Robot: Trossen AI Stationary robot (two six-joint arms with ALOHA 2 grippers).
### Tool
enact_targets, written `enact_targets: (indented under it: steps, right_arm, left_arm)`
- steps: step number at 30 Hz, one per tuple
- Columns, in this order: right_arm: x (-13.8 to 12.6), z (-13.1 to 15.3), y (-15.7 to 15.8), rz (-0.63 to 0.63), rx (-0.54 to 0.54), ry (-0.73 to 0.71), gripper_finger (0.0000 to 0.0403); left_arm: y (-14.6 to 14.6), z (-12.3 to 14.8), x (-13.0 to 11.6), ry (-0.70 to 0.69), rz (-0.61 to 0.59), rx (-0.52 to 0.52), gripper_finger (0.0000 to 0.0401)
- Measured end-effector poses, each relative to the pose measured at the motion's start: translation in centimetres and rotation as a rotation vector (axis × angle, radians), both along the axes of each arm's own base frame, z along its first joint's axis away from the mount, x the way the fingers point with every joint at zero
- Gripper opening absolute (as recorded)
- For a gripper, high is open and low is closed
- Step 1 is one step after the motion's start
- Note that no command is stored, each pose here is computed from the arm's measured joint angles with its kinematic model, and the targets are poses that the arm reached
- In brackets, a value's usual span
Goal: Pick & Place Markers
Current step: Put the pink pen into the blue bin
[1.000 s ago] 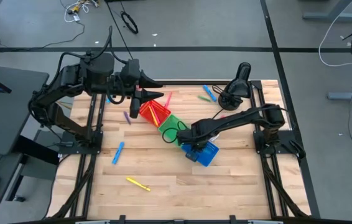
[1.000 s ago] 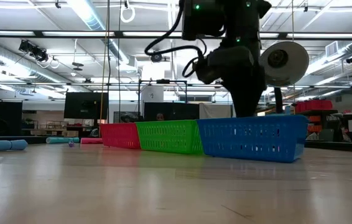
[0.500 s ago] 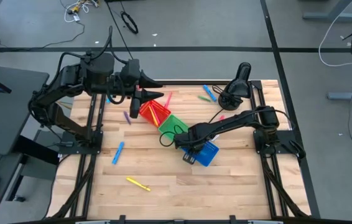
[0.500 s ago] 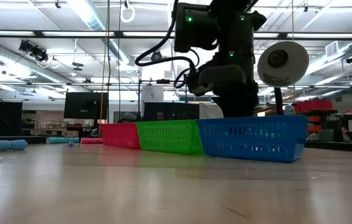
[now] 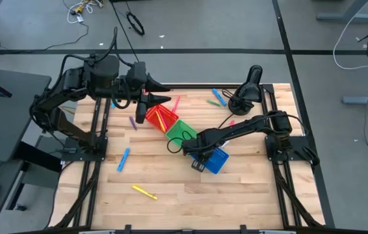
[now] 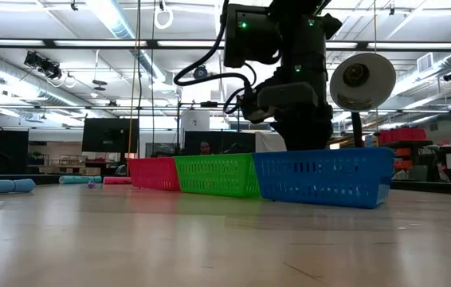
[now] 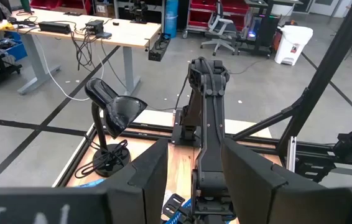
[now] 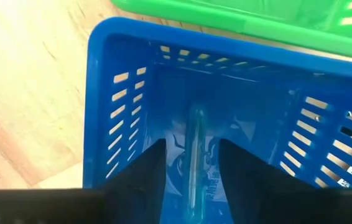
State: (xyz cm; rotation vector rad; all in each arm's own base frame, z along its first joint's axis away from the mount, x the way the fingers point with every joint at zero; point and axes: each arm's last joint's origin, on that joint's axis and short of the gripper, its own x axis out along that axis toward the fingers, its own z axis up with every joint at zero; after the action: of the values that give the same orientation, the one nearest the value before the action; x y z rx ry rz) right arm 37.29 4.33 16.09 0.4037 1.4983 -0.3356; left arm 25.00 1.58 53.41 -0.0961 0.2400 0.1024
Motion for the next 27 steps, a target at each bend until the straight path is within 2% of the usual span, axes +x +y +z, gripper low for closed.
enact_targets:
  steps: [11, 21, 27]
  right_arm:
    - [-0.7, 0.7, -0.1, -0.001, -0.013, 0.042, 0.0153]
    - [-2.3, 5.5, -0.4, -0.045, -0.024, -0.069, 0.0153]
    - [-4.1, 8.3, -0.4, -0.077, 0.051, -0.077, 0.0153]
  left_arm:
    - [0.0, 0.0, 0.0, 0.0, 0.0, 0.0, 0.0156]
    - [0.0, 0.0, 0.0, -0.001, 0.0, 0.0, 0.0156]
    - [0.0, 0.0, 0.0, -0.002, 0.001, -0.001, 0.0156]
